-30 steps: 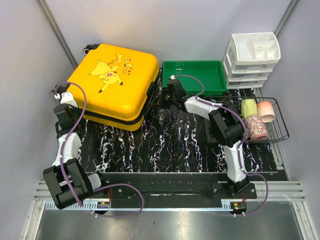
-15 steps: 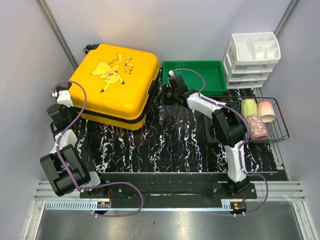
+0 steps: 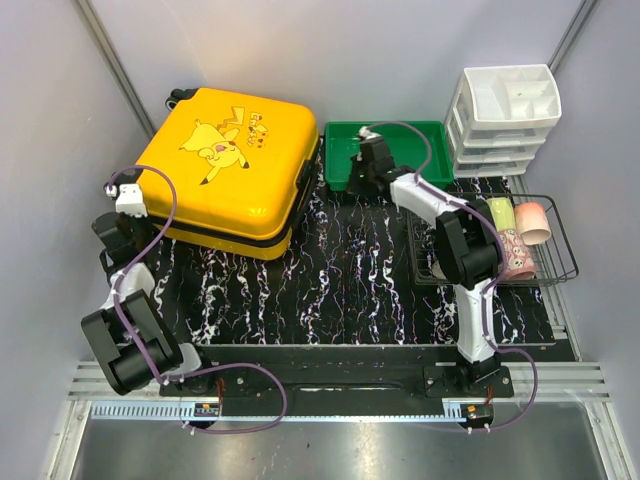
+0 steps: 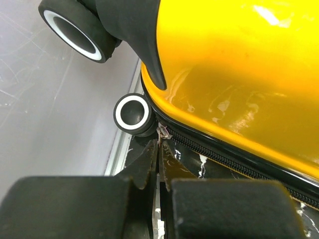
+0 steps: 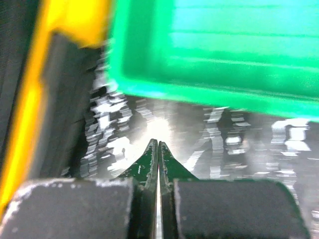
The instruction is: Open, take out, and arrange the luggage
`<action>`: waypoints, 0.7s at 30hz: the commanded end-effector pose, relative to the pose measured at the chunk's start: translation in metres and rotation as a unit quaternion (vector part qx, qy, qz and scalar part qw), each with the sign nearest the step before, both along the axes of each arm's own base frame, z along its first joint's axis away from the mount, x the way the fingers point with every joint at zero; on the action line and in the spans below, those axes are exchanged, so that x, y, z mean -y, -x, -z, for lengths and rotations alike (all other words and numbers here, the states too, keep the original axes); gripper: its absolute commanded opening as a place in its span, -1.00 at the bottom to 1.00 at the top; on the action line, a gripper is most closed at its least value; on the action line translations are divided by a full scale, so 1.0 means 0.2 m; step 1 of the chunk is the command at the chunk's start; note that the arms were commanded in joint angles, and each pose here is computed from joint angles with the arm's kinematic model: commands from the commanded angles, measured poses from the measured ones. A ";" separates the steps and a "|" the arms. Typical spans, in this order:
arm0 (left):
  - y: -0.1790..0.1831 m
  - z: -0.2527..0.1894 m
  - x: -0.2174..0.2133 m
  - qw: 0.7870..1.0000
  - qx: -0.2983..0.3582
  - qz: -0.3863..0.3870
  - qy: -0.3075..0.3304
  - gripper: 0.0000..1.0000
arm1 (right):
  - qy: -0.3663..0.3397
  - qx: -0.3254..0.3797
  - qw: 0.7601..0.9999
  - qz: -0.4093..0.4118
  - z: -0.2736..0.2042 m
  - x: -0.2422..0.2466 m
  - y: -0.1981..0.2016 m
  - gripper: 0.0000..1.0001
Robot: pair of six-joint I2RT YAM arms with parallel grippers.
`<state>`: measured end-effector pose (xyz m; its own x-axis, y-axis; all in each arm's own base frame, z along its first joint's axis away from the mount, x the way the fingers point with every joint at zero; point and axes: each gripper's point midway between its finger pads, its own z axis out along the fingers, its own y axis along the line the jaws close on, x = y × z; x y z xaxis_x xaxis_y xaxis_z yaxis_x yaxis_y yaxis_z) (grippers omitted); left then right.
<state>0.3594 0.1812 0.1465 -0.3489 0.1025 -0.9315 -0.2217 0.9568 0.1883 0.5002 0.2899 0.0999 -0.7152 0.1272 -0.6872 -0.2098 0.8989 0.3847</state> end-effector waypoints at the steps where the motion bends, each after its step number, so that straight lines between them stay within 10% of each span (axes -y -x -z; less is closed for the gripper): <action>1: 0.01 -0.45 -0.35 0.975 0.123 -0.119 -0.141 -1.00 | 0.103 0.022 0.992 0.071 0.04 0.38 -0.16 -1.00; 7: -0.06 -0.48 -0.34 0.978 0.138 -0.098 -0.122 -1.00 | -0.020 -0.005 1.000 0.020 -0.05 0.22 -0.12 -0.95; 12: -0.04 -0.43 -0.25 0.985 0.133 -0.072 -0.087 -1.00 | -0.140 -0.015 0.990 0.028 -0.25 0.07 -0.02 -0.14; 21: 0.01 -0.40 -0.20 0.986 0.130 -0.072 -0.069 -1.00 | -0.150 -0.043 0.988 0.019 -0.20 -0.22 0.11 -0.09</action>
